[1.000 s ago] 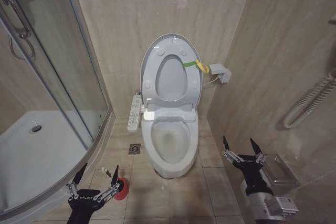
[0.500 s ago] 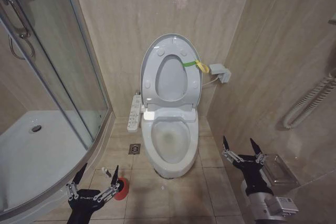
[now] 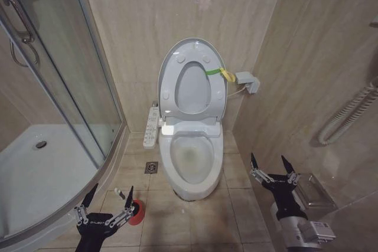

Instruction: Open the toilet lid, clean the toilet bowl with a toilet brush, close the toilet lid, and flush.

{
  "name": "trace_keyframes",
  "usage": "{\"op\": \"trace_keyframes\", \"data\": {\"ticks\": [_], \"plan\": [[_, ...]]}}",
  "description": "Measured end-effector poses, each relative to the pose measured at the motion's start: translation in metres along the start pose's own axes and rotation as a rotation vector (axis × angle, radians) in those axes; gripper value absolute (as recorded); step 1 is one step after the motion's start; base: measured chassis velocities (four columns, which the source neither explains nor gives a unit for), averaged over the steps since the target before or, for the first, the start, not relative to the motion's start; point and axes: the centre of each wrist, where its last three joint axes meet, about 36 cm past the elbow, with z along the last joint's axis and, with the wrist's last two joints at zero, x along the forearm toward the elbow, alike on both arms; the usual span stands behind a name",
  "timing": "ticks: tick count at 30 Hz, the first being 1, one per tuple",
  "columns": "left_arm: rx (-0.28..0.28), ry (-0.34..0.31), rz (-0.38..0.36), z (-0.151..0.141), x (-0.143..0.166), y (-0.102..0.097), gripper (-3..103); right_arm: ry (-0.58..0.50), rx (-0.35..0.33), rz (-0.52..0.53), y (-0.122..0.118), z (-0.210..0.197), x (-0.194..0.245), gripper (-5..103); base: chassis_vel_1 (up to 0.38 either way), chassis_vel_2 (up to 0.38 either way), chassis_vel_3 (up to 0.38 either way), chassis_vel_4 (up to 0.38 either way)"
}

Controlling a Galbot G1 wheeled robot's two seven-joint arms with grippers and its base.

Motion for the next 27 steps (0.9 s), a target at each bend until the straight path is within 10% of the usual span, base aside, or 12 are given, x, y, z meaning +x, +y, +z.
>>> {"op": "trace_keyframes", "data": {"ticks": [27], "plan": [[0.0,0.0,0.0,0.0,0.0,0.0,100,0.0,0.0,0.0,0.0,0.0,0.0,100,0.0,0.0,0.0,0.0]]}}
